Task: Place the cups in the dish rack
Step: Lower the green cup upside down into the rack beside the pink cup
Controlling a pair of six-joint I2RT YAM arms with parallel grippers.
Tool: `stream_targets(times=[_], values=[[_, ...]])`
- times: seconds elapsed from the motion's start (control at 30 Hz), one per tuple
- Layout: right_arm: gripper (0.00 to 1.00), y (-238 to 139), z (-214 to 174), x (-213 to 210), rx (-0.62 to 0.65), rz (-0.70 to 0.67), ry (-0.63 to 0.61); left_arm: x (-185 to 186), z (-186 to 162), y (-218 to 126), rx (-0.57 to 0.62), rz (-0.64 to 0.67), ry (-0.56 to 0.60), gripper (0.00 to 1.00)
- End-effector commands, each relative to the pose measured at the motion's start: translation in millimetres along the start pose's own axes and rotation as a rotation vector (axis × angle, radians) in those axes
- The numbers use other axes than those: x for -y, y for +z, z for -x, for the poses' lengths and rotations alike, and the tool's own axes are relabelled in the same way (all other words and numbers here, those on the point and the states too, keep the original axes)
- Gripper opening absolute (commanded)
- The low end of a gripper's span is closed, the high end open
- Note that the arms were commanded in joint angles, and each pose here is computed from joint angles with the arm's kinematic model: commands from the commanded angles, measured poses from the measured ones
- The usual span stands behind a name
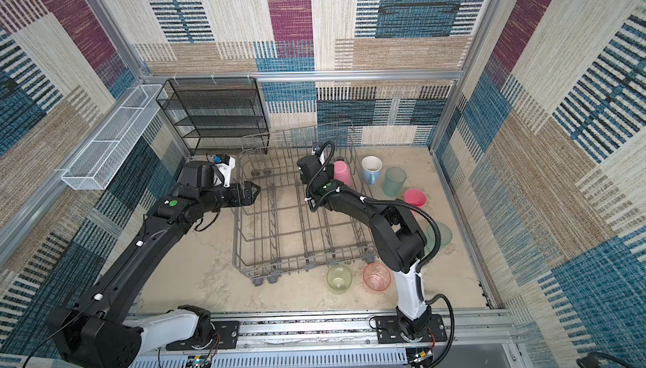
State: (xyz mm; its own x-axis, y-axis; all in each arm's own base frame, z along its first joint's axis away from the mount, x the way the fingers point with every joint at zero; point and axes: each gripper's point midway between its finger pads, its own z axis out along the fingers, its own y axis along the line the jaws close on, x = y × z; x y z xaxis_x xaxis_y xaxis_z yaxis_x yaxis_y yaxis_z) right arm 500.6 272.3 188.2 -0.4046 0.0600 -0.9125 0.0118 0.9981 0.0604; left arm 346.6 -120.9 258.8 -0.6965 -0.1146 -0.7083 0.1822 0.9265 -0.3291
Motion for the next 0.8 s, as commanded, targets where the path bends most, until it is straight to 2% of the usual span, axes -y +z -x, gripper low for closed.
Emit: stream_targets(times=[0.0,0.53,0.77], values=[[0.7,2.7,6.2,0.5,0.044,-0.02,0.031,4.7,5.5,0.6,0.019,-0.034,-0.001,0.99],[0.72,16.6,-41.9,3.7,-0.026,-0.062,-0.02,-0.6,5.7,5.0,0.014,-0.039,-0.032,0.97],[0.73,12.5,-38.7,-1.2,-0.04,-0.044,-0.017,-0.8,6.5,6.5,0.012,-0.05,-0.048,0.97]])
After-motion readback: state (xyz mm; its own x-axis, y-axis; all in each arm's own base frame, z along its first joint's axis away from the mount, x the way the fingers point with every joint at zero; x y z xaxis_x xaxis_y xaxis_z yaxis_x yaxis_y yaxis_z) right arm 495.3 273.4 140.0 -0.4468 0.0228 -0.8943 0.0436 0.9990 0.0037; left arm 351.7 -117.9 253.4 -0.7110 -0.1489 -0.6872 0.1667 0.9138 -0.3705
